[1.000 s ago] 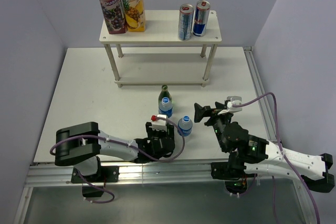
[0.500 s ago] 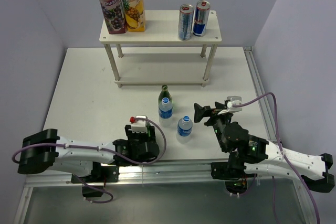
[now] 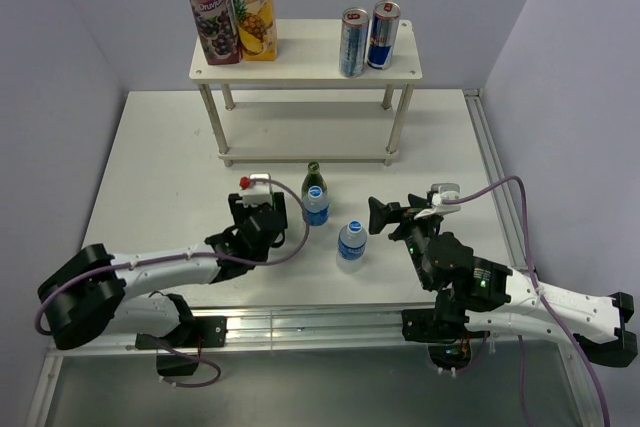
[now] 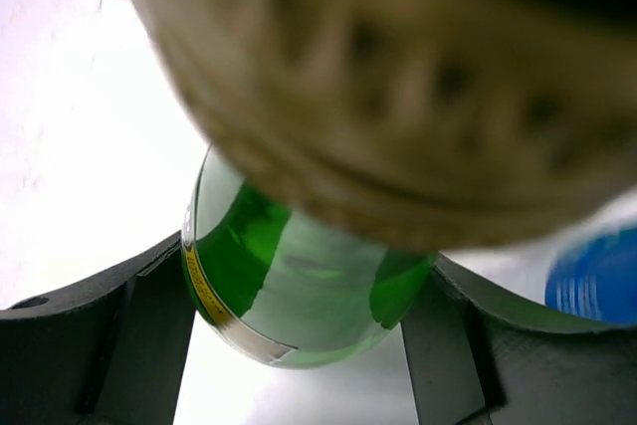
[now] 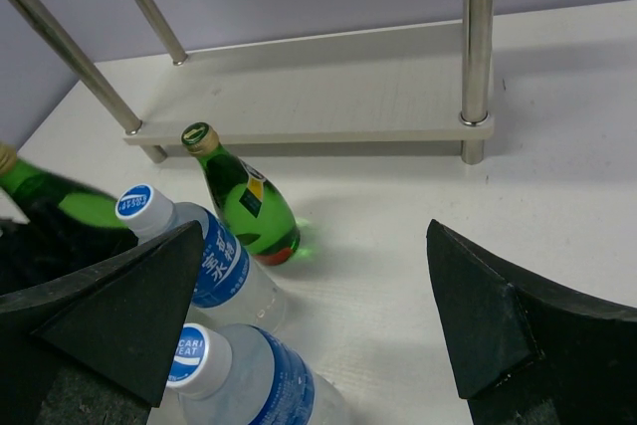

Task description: Place and organize the beverage onto the shelf

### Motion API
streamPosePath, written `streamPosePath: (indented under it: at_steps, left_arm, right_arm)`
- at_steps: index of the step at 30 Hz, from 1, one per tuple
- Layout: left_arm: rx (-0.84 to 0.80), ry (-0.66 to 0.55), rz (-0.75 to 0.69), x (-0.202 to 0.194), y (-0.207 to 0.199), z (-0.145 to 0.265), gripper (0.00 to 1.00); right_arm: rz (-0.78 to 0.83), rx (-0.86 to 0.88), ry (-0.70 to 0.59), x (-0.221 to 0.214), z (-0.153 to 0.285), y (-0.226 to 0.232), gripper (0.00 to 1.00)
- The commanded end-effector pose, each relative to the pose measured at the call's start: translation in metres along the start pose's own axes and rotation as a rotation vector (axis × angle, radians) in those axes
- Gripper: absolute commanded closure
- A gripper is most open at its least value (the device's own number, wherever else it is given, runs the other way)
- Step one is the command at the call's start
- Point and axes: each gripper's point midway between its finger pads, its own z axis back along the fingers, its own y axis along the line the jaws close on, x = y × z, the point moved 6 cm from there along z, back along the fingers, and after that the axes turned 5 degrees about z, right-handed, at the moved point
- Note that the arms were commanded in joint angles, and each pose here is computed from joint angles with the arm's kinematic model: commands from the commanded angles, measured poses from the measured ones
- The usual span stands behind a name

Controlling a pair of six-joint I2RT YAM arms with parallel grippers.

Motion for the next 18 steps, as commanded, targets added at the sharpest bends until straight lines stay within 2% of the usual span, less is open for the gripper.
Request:
streamPosePath:
  at_steps: [1,11,18]
  left_arm:
    - [-0.104,-0.184,0.145,0.079,-0.042,-0.022,1.00]
    - [-0.086,-0.254,0.126,0.133,-0.044,-0.112,1.00]
    - [-0.055,-0.261,0.122,0.142,-0.035,-0.168,1.00]
  right_arm:
    - [-0.034,0.008,-0.014,0.004,0.000,0.004,0.00]
    - [-0.039,0.011,-0.013,0.003,0.001,0.002,0.00]
    - [-0.030,0.022,-0.008,0.002,0.000,0.005,0.00]
